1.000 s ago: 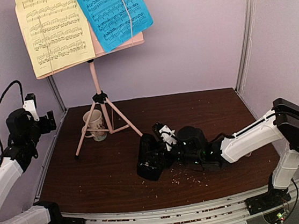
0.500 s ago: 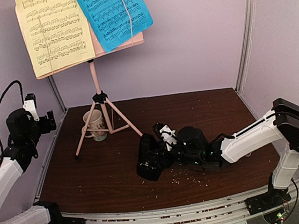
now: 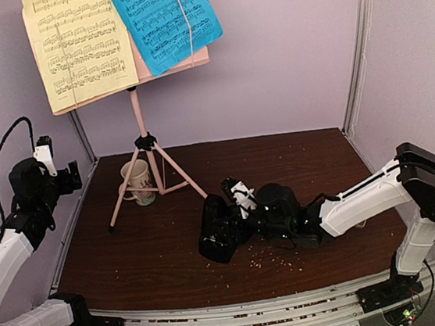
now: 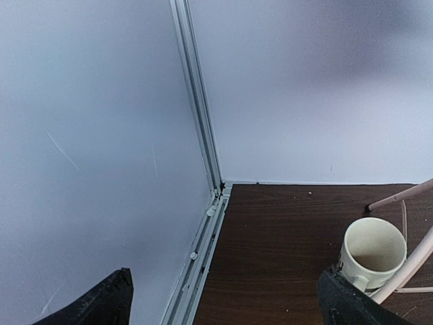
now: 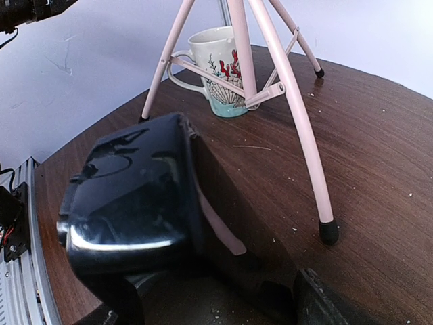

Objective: Pack up the instrument practice props

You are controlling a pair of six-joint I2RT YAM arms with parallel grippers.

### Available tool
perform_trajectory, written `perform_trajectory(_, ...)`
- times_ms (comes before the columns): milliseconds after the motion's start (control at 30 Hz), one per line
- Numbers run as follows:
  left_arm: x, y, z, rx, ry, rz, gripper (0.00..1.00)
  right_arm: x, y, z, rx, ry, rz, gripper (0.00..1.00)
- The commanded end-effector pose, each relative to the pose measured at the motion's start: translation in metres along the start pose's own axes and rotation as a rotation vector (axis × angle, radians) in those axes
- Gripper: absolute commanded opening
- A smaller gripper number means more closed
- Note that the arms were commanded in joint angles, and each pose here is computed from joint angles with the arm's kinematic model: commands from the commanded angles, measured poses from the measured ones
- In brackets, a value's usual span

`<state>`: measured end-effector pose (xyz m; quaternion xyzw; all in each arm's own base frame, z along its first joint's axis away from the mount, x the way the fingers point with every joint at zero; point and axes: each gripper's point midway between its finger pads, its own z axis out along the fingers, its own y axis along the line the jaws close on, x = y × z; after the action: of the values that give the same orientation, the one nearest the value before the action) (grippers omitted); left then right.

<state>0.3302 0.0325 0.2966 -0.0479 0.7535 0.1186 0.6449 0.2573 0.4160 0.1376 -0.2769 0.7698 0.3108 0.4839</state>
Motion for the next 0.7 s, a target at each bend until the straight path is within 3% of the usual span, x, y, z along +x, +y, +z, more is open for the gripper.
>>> perform_trajectory(0,-0.008,0.001,0.0,-0.003,-0.032,-0.005,0.98,0.006,-0.011,0.006,0.049,0.03,0.011,0.73)
perform_trajectory(200,-0.008,0.001,0.0,-0.003,-0.032,-0.005,0.98,0.004,-0.011,0.006,0.052,0.027,0.013,0.78)
perform_trajectory(467,-0.007,0.001,0.0,-0.004,-0.027,-0.002,0.98,-0.006,-0.008,-0.004,0.033,0.005,0.004,1.0)
perform_trajectory(667,0.0,-0.002,0.008,-0.001,0.016,0.014,0.98,-0.012,-0.01,-0.026,0.03,0.007,-0.004,1.0)
